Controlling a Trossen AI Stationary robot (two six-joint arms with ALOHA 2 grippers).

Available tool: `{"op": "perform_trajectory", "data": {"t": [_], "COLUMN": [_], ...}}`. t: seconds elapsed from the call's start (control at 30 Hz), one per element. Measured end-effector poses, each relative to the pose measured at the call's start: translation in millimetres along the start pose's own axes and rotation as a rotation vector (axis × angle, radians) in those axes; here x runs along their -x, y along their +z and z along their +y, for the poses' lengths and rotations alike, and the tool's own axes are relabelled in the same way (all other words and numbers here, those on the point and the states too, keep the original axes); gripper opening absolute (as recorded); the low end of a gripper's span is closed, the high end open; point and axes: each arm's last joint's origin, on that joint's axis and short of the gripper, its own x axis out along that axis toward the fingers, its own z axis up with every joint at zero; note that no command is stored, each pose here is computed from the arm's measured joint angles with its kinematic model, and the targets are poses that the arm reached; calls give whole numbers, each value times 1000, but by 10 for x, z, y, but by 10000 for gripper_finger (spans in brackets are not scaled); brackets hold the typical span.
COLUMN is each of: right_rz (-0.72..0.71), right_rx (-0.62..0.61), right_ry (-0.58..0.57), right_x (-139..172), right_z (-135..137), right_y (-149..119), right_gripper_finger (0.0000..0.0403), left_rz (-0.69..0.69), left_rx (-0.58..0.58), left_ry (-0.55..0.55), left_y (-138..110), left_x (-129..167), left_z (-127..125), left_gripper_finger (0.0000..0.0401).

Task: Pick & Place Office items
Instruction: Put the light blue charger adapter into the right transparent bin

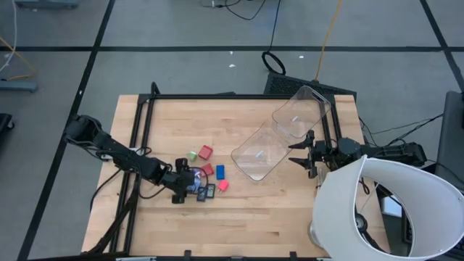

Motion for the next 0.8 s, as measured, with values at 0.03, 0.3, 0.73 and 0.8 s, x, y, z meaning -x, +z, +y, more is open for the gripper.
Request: {"op": "perform_trajectory", "data": {"t": [0.03, 0.3, 0.73, 0.8], "right_rz": [0, 0, 0, 0], "right_rx": [0, 0, 0, 0], "right_ry": [0, 0, 0, 0], "right_x": [0, 0, 0, 0], "right_z": [0, 0, 0, 0], "right_y": [0, 0, 0, 0], "right_gripper_finger": [219, 219, 219, 219], "left_rz": [0, 35, -16, -22], "left_rx": [-11, 24, 30, 55], "left_ry": [0, -30, -49, -51], "left_y": [-4, -160, -137, -133], "left_x": [-2, -56, -72, -73], "left_z": [1, 24, 12, 10], "left_gripper_finger": [308, 276, 254, 261]}}
